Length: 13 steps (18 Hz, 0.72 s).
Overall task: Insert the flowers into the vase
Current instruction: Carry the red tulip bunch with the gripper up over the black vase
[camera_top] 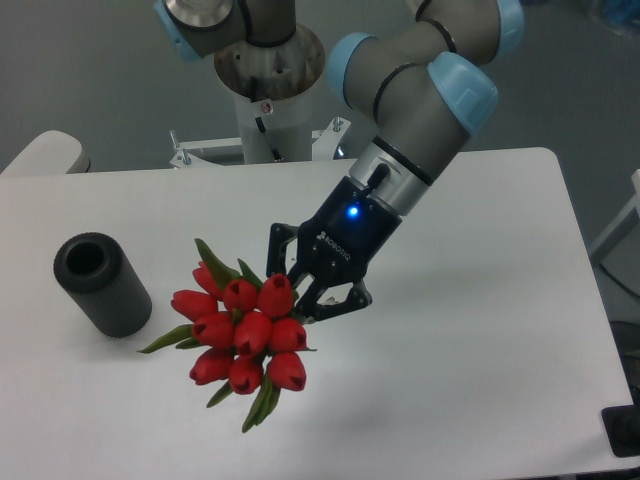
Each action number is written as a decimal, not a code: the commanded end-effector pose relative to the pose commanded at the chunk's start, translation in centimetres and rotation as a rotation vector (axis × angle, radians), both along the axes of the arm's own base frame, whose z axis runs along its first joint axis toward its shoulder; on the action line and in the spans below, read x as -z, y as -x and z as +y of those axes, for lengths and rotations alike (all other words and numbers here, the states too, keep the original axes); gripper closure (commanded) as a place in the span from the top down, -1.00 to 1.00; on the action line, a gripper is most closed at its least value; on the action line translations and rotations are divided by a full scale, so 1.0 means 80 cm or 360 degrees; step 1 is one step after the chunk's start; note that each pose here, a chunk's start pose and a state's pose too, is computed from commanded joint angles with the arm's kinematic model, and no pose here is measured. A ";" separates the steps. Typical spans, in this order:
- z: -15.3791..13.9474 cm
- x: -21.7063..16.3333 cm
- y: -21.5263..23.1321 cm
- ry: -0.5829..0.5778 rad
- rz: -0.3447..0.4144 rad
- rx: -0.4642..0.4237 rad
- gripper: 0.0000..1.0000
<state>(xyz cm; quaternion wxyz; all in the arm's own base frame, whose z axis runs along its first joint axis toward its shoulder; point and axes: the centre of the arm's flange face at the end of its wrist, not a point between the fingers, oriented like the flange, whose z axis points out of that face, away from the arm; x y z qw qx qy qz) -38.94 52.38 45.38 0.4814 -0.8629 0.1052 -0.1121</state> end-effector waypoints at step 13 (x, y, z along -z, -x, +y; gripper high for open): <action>0.021 -0.007 -0.038 -0.0141 -0.0166 0.0114 -0.65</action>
